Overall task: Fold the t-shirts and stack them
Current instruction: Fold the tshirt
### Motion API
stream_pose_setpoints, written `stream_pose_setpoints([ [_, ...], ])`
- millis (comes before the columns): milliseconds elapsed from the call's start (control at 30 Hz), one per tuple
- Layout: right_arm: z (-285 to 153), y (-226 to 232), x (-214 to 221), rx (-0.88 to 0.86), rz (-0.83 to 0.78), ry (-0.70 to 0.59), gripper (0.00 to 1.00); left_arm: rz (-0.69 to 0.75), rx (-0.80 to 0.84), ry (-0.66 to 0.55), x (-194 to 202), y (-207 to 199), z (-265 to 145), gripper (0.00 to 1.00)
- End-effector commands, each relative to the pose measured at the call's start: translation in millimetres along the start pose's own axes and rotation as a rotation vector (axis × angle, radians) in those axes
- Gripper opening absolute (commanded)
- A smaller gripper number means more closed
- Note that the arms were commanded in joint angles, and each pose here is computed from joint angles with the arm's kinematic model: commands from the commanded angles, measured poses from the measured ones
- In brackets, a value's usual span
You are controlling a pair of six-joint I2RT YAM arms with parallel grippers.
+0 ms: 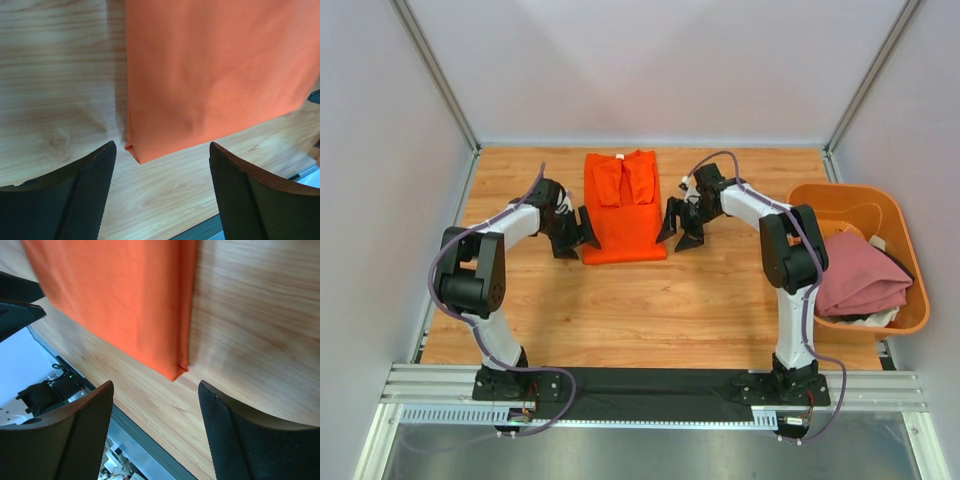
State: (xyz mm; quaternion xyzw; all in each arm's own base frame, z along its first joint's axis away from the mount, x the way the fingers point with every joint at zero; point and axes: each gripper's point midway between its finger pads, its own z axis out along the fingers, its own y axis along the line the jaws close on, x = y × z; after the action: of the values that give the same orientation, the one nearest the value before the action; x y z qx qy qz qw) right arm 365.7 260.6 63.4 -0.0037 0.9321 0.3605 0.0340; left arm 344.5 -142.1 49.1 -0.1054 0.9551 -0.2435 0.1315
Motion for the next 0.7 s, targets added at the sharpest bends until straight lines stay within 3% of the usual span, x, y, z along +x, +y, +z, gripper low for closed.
stream_pose_setpoints([
  [0, 2, -11, -6, 0.013, -0.032, -0.027, 0.68, 0.029, 0.045, -0.007, -9, -9, 5, 0.80],
  [200, 18, -9, 13, 0.020, -0.034, 0.021, 0.54, 0.002, 0.060, 0.046, 16, -5, 16, 0.60],
  [267, 22, -7, 19, 0.013, -0.032, 0.028, 0.51, -0.012, 0.073, 0.058, 25, -9, 18, 0.57],
  [367, 31, -8, 29, -0.002, -0.020, 0.037, 0.34, -0.032, 0.076, 0.070, 48, -8, 18, 0.55],
  [400, 34, -11, 35, 0.002, -0.012, 0.048, 0.19, -0.036, 0.077, 0.073, 53, -7, 18, 0.52],
  [467, 35, -14, 41, 0.011, 0.001, 0.053, 0.00, -0.055, 0.080, 0.095, 67, -5, 18, 0.45],
  [633, 23, -35, 105, 0.067, 0.077, 0.149, 0.01, -0.115, 0.028, 0.193, 126, 5, 1, 0.39],
  [667, 9, -28, 115, 0.061, 0.060, 0.127, 0.00, -0.101, 0.044, 0.155, 129, -1, -13, 0.40],
])
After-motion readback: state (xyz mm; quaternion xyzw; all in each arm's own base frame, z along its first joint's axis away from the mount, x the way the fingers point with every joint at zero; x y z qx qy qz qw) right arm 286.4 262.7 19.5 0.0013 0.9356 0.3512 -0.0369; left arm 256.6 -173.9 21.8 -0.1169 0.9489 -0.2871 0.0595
